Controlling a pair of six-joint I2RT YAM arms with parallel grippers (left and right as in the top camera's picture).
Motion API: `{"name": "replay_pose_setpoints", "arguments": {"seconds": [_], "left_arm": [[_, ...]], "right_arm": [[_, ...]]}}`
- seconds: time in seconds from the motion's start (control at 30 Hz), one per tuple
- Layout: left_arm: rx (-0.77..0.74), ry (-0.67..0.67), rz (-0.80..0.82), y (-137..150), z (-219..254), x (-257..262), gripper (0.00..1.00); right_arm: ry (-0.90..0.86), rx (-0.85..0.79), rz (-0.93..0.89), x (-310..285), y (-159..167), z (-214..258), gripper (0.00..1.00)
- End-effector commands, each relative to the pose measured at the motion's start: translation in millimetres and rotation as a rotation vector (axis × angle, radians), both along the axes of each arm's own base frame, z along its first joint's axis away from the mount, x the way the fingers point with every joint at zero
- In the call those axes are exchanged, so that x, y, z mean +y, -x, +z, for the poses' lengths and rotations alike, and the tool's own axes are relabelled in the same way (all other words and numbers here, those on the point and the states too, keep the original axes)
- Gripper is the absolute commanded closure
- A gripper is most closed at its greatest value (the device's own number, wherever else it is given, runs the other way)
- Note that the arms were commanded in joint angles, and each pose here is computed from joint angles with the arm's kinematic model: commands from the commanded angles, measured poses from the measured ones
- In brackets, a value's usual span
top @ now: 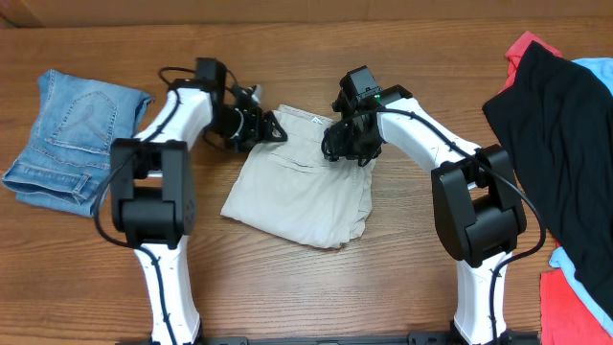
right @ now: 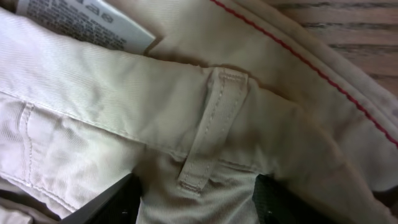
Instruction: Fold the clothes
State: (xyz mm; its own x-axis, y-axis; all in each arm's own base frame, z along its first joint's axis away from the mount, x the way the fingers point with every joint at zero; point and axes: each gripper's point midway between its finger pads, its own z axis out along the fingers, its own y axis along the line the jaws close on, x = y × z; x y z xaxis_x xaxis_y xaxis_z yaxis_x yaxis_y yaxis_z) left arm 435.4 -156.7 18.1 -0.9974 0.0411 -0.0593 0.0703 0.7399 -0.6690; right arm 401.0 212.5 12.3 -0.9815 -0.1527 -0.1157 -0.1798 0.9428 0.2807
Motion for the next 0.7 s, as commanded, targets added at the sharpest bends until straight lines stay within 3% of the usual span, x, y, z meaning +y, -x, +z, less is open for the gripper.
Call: {"name": "replay_pose_setpoints", "arguments": {"seconds": [0.0, 0.13, 0.2, 0.4, 0.67], "left_arm": [[0.039, -0.006, -0.107, 21.3, -30.4, -26.0, 0.41], [0.018, -0.027, -0.139, 23.1, -32.7, -31.3, 0.85], [0.013, -0.062, -0.136, 21.7, -35.7, -26.6, 0.96], [0.005, -0.262, -0.048, 12.9, -24.2, 25.8, 0.96], [-0.158, -0.598, 0.194, -1.3, 73.2, 150.4, 0.96]], "right_arm": [[0.086, 0.022, -0.029, -18.3, -0.8, -21.2, 0.37], [0.088, 0.028, -0.029, -18.9, 0.6, -21.4, 0.37], [0.09, 0.032, -0.029, -19.3, 1.6, -21.4, 0.37], [0.099, 0.004, -0.046, -25.2, -3.6, -0.6, 0.37], [0.095, -0.209, -0.155, -55.3, -32.7, 111.8, 0.33]]}}
